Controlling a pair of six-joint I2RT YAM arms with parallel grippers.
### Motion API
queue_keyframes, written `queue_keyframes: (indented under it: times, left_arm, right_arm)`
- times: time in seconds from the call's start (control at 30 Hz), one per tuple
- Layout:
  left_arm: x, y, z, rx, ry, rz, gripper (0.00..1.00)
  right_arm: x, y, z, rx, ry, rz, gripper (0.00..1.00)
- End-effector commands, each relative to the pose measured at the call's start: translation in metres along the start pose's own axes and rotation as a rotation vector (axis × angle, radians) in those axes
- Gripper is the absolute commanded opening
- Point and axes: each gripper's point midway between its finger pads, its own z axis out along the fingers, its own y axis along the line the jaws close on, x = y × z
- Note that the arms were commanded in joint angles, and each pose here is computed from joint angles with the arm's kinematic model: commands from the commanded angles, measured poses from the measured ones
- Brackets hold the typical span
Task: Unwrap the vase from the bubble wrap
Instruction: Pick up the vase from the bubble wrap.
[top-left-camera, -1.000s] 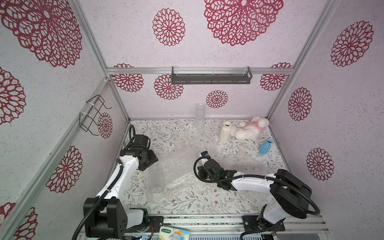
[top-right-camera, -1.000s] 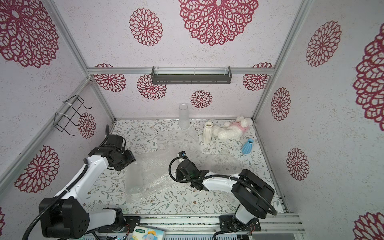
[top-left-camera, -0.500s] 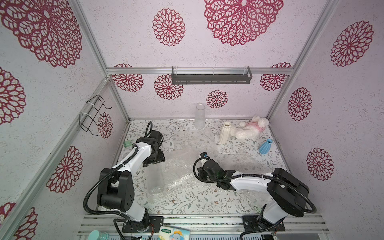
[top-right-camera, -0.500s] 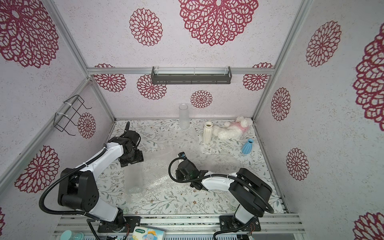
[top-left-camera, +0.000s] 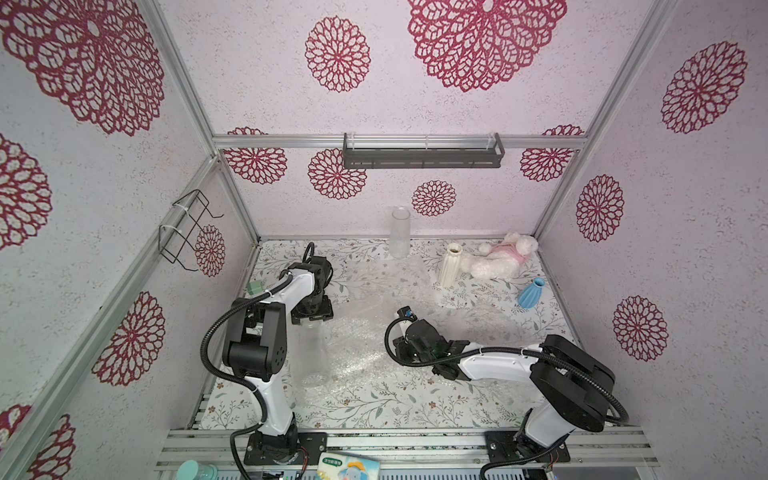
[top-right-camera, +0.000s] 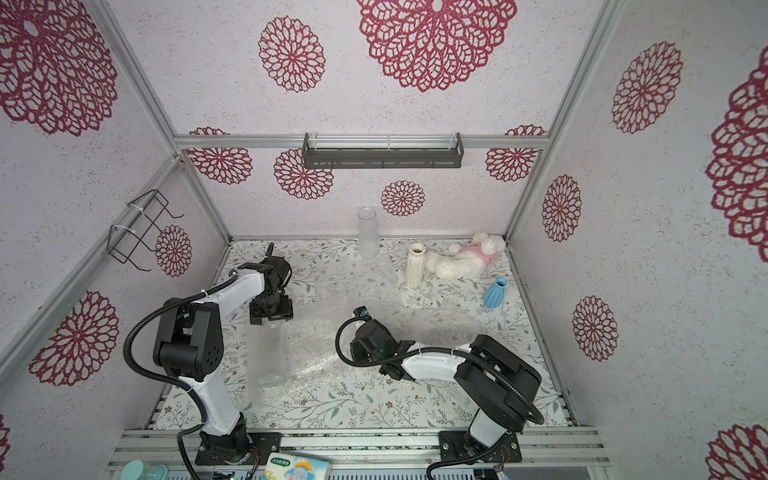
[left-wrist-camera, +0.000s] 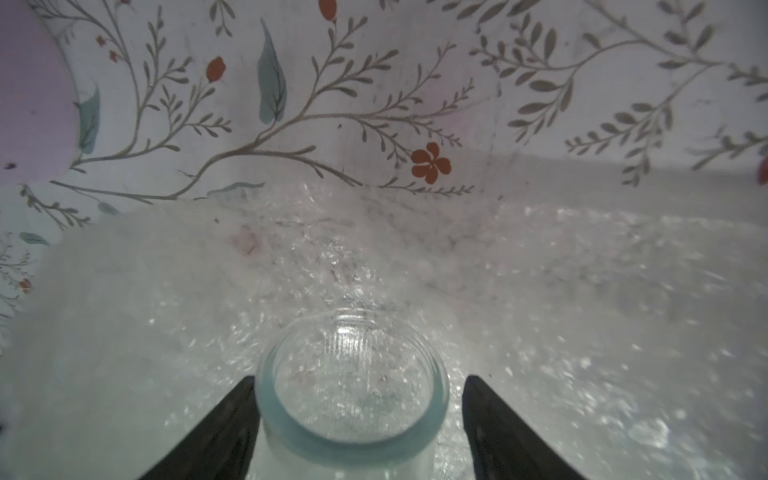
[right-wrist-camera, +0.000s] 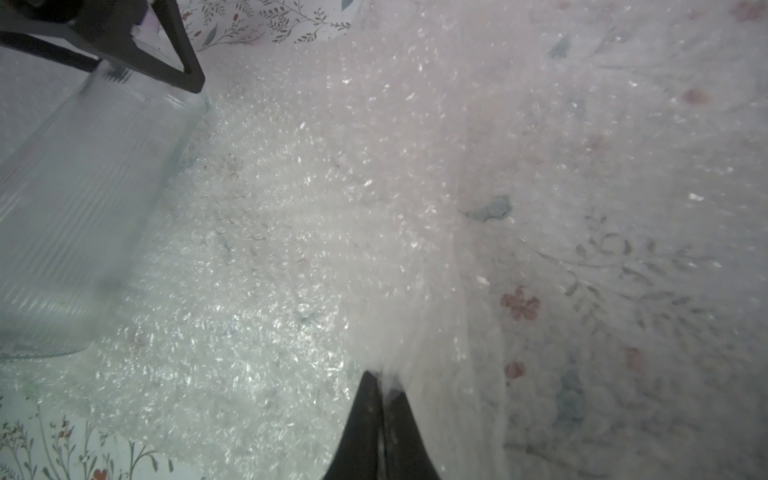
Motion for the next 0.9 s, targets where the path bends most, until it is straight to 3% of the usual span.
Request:
queue_keyframes:
  times: [0.0, 0.27, 0.43, 0.63, 0.87]
  left_arm:
    - [0.006, 0.006, 0.009, -0.03, 0.048, 0.015, 0.78]
    - [0.015, 0.003, 0.039, -0.05, 0.115, 0.006, 0.75]
    - [0.013, 0.005, 0.039, -0.06, 0.116, -0.012, 0.67]
    - [-0.004, 0.017, -0.01, -0.032, -0.045, -0.076, 0.67]
    - [-0.002, 0.034, -0.073, 0.017, -0.256, -0.161, 0.65]
  right_arm:
    - [-0.016, 0.006, -0.002, -0.017, -0.028, -0.025, 0.08]
    - [-0.02, 0.003, -0.003, -0.016, -0.033, -0.025, 0.09]
    - [-0.022, -0.001, -0.007, -0.005, -0.043, -0.022, 0.09]
    - [-0.024, -0.002, -0.011, -0.002, -0.053, -0.021, 0.09]
    - [-0.027, -0.004, -0.017, 0.009, -0.067, -0.019, 0.09]
